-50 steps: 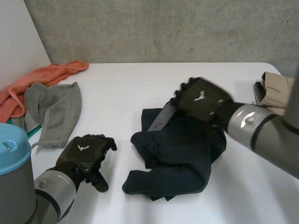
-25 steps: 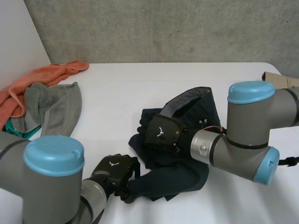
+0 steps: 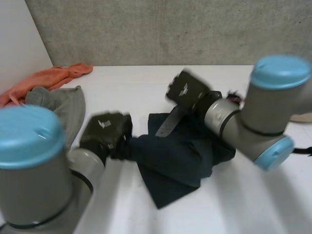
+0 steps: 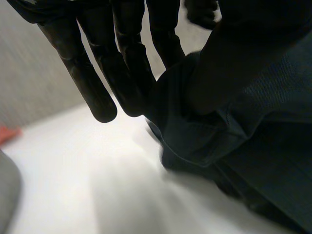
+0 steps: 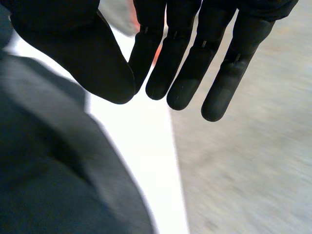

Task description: Fold the laundry.

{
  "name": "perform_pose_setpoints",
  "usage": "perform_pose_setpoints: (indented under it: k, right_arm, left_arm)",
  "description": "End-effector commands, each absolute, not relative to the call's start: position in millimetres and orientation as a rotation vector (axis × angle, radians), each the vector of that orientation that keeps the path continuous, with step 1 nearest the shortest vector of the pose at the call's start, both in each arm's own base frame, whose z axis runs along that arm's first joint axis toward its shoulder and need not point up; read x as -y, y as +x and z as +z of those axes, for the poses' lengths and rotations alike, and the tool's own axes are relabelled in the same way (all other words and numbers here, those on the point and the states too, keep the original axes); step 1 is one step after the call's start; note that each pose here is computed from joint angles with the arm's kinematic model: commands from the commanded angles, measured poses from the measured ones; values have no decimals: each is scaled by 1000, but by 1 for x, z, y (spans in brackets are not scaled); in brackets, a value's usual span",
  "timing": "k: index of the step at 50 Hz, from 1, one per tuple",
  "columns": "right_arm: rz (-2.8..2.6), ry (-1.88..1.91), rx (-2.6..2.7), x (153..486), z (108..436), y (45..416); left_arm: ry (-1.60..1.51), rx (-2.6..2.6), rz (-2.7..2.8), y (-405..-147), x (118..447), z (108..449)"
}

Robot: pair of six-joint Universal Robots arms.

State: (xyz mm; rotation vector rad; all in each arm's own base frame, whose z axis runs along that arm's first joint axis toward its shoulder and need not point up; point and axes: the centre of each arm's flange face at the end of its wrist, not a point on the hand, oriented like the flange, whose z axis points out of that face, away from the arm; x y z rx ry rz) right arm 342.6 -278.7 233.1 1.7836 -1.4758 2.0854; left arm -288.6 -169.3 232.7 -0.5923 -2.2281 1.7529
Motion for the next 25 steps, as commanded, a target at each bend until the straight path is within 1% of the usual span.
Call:
perform_pose_setpoints:
  k: [1,2,4,6,8,9,12,17,22,25]
  right_arm:
    - [2216,1336,1450,278,327,293]
    - [2205,1289,1449,273,338,281]
    - [2186,1288,1471,261,345,271]
    - [2164,1333,1506,254,341,270]
    - [2140,1433,1562,249,327,274]
    - [2127,1470,1584,250,321,276]
    - [2093,1602,1646,256,295,286]
    - [2110,1776,1656,264,271,302]
    - [2164,2008,1640,274,245,323]
    - [2159,2128,1664,278,223,334]
  left_arm:
    - [-625,2059,2103,-270,192,304]
    - [-655,2040,2148,-269,192,312]
    - [-695,2026,2166,-271,191,315]
    - [-742,2029,2132,-274,186,309]
    - [-785,2041,2079,-277,179,299]
    - [-836,2068,2016,-279,168,286]
    - [-900,2106,1933,-280,152,268]
    - [-950,2141,1874,-274,138,256]
    - [-975,2147,1835,-263,117,257]
    - [-966,2150,1791,-257,104,257]
